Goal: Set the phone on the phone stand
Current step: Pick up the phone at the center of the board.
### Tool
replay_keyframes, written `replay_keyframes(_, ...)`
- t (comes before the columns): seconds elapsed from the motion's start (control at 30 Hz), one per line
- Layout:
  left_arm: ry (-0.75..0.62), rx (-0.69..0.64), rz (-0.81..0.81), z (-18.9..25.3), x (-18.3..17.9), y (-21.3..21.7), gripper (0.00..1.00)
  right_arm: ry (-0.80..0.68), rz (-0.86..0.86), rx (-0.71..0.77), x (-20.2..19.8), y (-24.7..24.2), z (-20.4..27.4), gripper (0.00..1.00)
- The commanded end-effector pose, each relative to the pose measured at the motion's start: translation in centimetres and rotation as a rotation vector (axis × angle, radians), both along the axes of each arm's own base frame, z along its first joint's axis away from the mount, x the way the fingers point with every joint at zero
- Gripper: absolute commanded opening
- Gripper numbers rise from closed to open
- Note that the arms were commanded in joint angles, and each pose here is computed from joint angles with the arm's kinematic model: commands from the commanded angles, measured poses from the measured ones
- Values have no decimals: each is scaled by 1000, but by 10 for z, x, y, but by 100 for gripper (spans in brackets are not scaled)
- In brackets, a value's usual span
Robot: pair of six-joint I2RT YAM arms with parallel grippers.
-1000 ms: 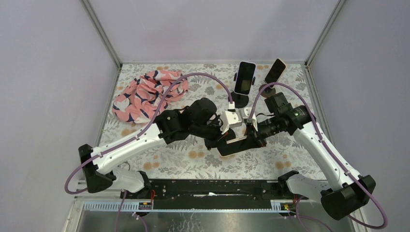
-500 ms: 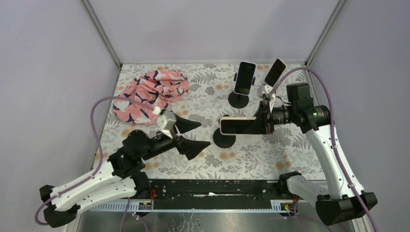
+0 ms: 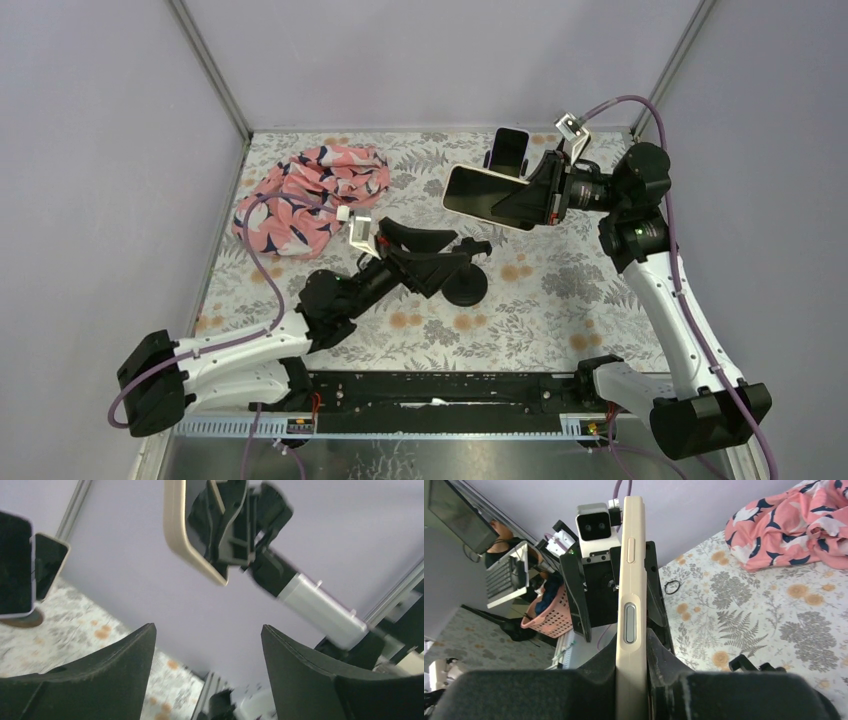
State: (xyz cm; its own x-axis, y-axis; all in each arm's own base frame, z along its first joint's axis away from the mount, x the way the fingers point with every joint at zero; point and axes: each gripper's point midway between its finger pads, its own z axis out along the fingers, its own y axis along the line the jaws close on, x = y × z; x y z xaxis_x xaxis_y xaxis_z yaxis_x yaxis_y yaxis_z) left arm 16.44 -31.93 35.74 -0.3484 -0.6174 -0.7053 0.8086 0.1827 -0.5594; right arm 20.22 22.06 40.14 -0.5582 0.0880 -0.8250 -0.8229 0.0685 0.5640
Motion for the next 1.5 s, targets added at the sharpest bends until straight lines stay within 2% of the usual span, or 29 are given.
replay_keyframes(0.0, -73, -294, 32, 81, 2, 21, 81, -30, 44, 70, -15, -1, 31, 0)
replay_keyframes(0.07, -75, -330, 42, 88, 6, 21, 79, -27, 45, 70, -15, -1, 29, 0)
replay_keyframes(0.27, -40, -363, 64, 96, 21, 13, 63, -19, 56, 81, -18, -1, 24, 0)
replay_keyframes(0.4, -32, -384, 35, 101, 24, 6, 44, -17, 62, 83, -19, -1, 20, 0)
replay_keyframes(0.6, -23, -391, 31, 102, 33, -1, 45, -25, 81, 77, -25, 0, 14, 0)
replay_keyframes(0.63, -32, -390, 30, 103, 32, -1, 38, -24, 84, 74, -25, 0, 13, 0)
replay_keyframes(0.73, -59, -371, 19, 106, 32, -2, 2, -37, 98, 62, -29, -1, 9, 1)
replay_keyframes(0.77, -64, -356, 11, 105, 32, -2, 0, -48, 112, 53, -31, -1, 8, 8)
replay_keyframes(0.83, -89, -307, -11, 103, 30, -1, 0, -92, 145, 25, -37, -3, 5, 29)
replay_keyframes(0.97, -133, -110, -42, 88, 27, 5, 0, -240, 145, -109, -45, -11, -14, 87)
replay_keyframes(1.0, -132, -34, -54, 82, 27, 5, 0, -292, 123, -166, -45, -15, -18, 96)
replay_keyframes(1.1, -121, 200, -100, 55, 26, 11, 0, -347, 87, -302, -37, -24, -31, 100)
replay_keyframes(1.23, -158, 425, -258, 38, 5, 12, 0, -321, 159, -322, -41, -23, -37, 100)
replay_keyframes(1.37, -179, 532, -380, 38, -5, 6, 0, -320, 269, -389, -54, -7, -49, 98)
replay_keyframes(1.47, -205, 557, -443, 48, -8, 1, 0, -346, 259, -374, -56, 1, -44, 97)
